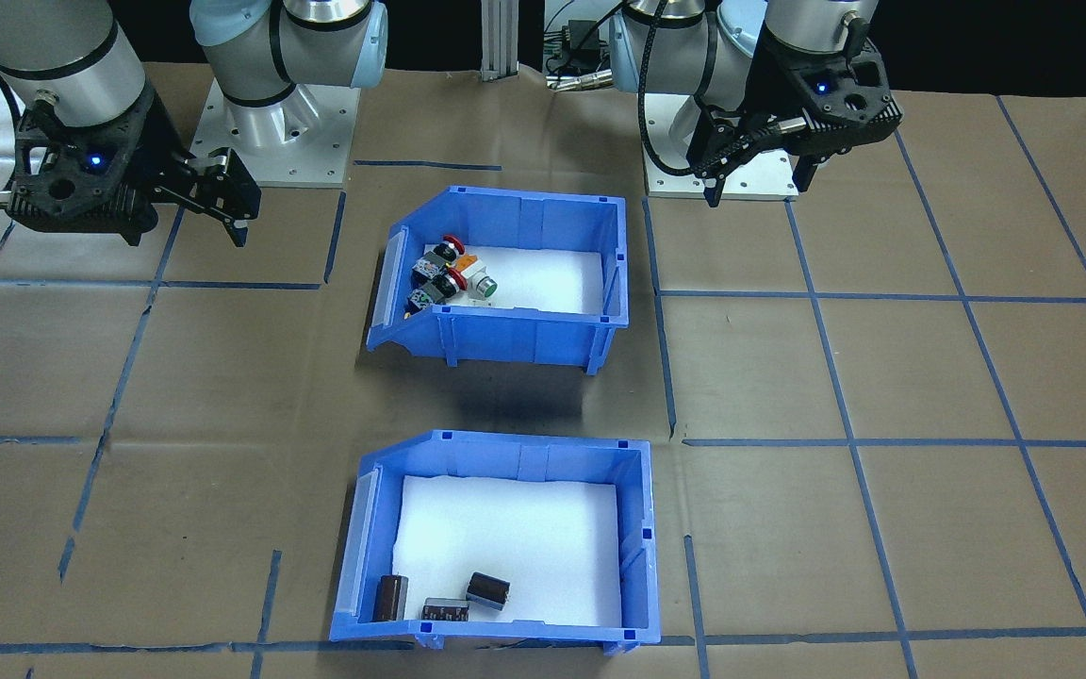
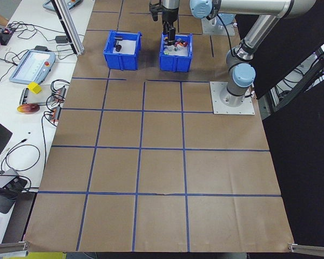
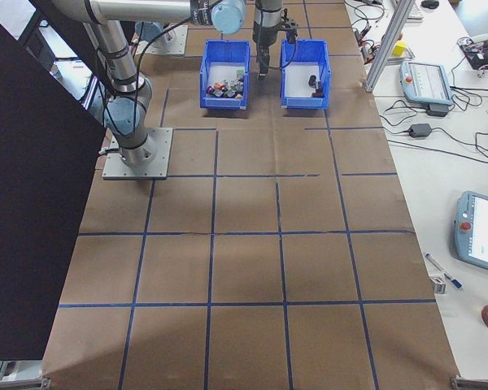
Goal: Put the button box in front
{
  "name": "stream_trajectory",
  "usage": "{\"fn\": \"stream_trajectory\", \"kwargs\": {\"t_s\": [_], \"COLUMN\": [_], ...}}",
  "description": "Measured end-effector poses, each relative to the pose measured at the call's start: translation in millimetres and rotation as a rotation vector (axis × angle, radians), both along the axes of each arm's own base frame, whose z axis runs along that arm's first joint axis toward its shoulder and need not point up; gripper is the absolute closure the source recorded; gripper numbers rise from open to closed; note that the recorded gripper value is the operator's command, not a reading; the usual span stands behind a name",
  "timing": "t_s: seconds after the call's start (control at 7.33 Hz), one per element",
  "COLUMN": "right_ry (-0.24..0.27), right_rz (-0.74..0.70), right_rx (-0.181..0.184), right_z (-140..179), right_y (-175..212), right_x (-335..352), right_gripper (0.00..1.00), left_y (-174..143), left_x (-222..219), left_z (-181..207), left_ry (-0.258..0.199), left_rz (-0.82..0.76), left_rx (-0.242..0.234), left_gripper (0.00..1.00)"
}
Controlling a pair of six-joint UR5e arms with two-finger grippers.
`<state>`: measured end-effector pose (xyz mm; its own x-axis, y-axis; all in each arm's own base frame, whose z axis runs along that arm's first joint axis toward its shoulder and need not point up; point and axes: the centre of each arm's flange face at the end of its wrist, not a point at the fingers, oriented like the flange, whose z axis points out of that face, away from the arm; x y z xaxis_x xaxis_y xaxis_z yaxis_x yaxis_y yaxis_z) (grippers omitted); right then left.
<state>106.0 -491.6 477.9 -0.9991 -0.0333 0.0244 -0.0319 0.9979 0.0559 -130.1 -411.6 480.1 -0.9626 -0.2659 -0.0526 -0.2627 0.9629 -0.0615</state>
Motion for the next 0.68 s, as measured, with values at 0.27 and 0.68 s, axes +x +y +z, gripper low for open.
{"fn": "stream_trajectory", "kwargs": {"t_s": [0.27,0.68], "right_ry": [0.000,-0.008], "right_rz": [0.013,0.165], "right_rx": [0.005,0.005], "right_z": [-3.4,-5.1], "right_y": [-4.5,-19.7], "right_x": [0.2,11.0], "right_gripper": [0.00,0.00], "left_y": [11.8,46.1], "left_x": [-3.4,-23.0], "left_z": [-9.6,-25.1], "left_ry": [0.028,0.225], "left_rz": [0.026,0.215], "left_rx": [0.040,0.082], "left_gripper": [0.01,0.01]}}
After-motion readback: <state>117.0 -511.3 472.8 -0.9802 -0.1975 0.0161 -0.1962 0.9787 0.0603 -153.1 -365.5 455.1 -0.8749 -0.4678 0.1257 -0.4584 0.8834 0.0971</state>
